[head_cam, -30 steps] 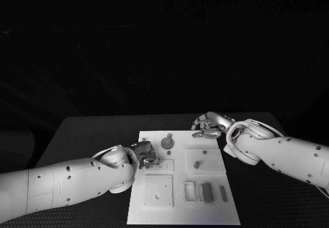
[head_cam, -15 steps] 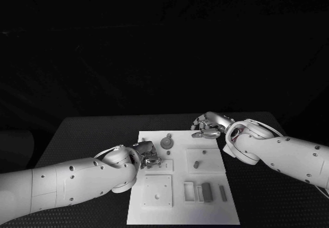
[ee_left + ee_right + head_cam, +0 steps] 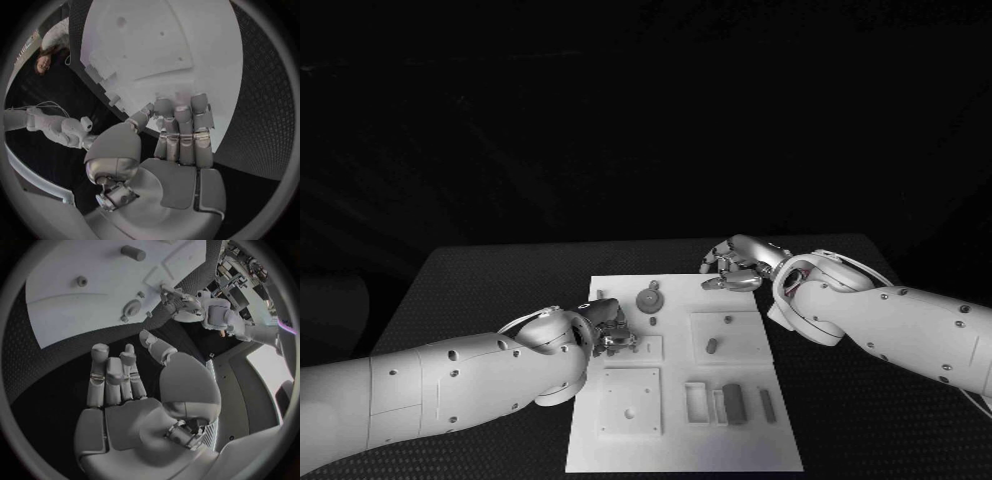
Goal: Assemble the parts on the task board
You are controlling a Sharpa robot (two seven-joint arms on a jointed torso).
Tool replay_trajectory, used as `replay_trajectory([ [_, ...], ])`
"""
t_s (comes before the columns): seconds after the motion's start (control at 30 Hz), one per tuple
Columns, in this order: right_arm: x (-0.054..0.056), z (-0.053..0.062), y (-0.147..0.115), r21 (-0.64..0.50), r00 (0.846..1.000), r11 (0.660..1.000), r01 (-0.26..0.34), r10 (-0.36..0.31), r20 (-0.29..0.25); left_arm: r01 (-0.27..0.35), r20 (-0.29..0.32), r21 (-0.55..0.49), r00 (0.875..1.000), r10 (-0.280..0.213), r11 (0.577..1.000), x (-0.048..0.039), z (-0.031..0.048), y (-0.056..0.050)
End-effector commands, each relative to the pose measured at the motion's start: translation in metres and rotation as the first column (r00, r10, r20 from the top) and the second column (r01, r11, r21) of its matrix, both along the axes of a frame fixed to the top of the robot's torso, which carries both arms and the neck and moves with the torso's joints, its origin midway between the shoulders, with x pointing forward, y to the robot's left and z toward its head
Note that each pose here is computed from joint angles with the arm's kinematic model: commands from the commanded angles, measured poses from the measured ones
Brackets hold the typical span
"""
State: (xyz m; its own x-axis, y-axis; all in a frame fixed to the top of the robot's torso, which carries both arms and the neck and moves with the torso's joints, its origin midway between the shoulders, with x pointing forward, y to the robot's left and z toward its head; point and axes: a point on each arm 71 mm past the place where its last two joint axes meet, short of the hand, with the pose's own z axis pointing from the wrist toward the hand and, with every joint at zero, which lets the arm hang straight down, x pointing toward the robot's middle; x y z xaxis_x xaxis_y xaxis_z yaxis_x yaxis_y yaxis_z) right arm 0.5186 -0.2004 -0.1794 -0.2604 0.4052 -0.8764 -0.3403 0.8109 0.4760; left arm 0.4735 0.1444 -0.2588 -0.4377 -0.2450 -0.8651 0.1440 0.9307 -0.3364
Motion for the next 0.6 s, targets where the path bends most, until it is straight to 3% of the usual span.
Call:
replay_trajectory([
  [0.03,-0.0008,-0.001,0.001,-0.002,1.0,1.0,-0.016,0.016,-0.008,0.014,-0.012,0.015,1.0,-0.014,1.0,-0.0007,-0.0015,-0.0028],
  [0.6,-0.0009,-0.0019,0.0004,-0.002,1.0,1.0,-0.015,0.015,-0.012,0.01,-0.015,0.011,1.0,-0.01,1.0,-0.001,-0.0031,-0.0022],
])
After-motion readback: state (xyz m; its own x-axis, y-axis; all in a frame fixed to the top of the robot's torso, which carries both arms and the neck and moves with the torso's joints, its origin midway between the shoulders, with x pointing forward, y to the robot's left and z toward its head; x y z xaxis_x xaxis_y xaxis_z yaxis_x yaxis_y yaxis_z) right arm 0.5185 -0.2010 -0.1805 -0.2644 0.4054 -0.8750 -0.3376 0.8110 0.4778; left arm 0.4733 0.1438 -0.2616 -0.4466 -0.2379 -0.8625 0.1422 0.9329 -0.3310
